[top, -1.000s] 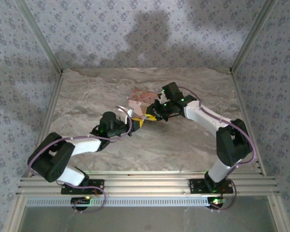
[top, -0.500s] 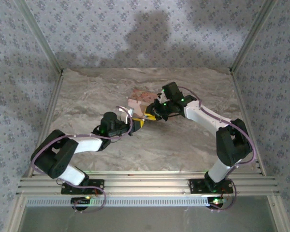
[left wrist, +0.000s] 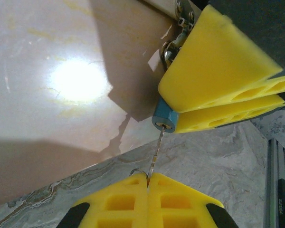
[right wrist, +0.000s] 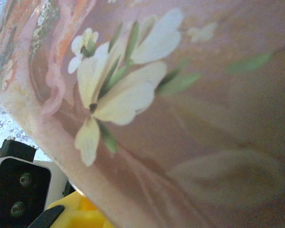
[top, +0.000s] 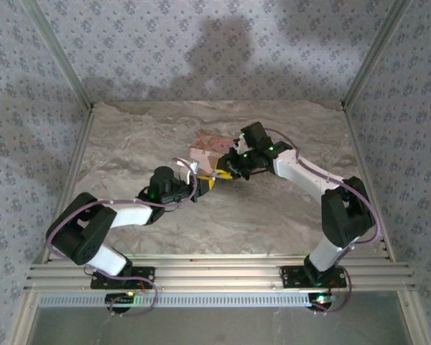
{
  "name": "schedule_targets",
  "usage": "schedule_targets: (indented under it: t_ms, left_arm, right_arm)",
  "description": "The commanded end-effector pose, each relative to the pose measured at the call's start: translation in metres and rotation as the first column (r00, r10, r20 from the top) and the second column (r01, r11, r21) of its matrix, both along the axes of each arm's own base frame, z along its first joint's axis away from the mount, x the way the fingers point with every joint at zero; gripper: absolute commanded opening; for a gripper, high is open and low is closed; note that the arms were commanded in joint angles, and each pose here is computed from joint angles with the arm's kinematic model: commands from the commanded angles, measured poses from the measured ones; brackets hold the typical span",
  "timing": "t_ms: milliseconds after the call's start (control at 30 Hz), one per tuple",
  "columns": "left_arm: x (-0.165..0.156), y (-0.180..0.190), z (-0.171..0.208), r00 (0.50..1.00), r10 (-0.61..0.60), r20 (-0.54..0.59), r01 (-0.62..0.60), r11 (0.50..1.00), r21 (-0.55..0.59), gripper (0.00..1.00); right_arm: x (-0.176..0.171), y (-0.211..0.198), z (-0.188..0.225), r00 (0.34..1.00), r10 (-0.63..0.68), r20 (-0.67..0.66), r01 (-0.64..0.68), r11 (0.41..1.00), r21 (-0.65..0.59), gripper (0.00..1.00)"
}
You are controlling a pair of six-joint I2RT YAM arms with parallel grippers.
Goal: Unlock the padlock with the key
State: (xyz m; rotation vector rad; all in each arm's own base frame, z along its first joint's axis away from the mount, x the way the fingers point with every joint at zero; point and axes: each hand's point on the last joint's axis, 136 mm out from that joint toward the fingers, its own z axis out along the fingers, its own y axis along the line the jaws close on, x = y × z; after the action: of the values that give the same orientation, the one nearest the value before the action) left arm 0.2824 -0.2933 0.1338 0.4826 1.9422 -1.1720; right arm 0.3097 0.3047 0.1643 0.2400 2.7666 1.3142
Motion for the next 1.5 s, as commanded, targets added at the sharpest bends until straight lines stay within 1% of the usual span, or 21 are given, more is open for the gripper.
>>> schedule_targets:
  t_ms: [0, 267, 400, 933, 1133, 1267, 1367, 1467]
  left_arm:
    - [0.015, -0.014, 0.046, 0.993, 0.003, 0.115, 0.009, 0.995, -0.104, 0.00]
    - [0.015, -0.015, 0.054, 0.992, -0.001, 0.124, 0.017, 0.992, -0.127, 0.00]
    - [0.015, -0.014, 0.062, 0.991, -0.002, 0.135, 0.021, 0.990, -0.143, 0.00]
    - [0.018, -0.015, 0.066, 0.990, -0.005, 0.141, 0.025, 0.990, -0.142, 0.00]
    - [0.019, -0.015, 0.060, 0.992, -0.008, 0.126, 0.024, 0.991, -0.128, 0.00]
    - [0.021, -0.019, 0.061, 0.994, -0.014, 0.108, 0.030, 0.989, -0.147, 0.00]
    - [0.023, -0.022, 0.066, 0.995, -0.023, 0.095, 0.039, 0.984, -0.175, 0.00]
    - [0.023, -0.022, 0.065, 0.996, -0.021, 0.083, 0.035, 0.984, -0.176, 0.00]
  right_arm:
    - [-0.025, 0.019, 0.013, 0.992, 0.130, 0.000, -0.130, 0.990, 0.055, 0.00]
    - [-0.030, 0.018, 0.007, 0.988, 0.154, -0.006, -0.154, 0.987, 0.041, 0.00]
    - [-0.035, 0.014, 0.005, 0.985, 0.175, -0.009, -0.175, 0.984, 0.014, 0.00]
    - [-0.035, 0.011, -0.003, 0.982, 0.186, -0.023, -0.187, 0.982, -0.009, 0.00]
    - [-0.032, 0.009, -0.008, 0.984, 0.177, -0.014, -0.177, 0.984, -0.025, 0.00]
    - [-0.030, 0.011, -0.013, 0.984, 0.178, -0.007, -0.178, 0.984, -0.029, 0.00]
    - [-0.031, 0.013, -0.020, 0.984, 0.179, -0.007, -0.179, 0.983, -0.043, 0.00]
    - [-0.033, 0.013, -0.031, 0.984, 0.177, -0.007, -0.177, 0.982, -0.064, 0.00]
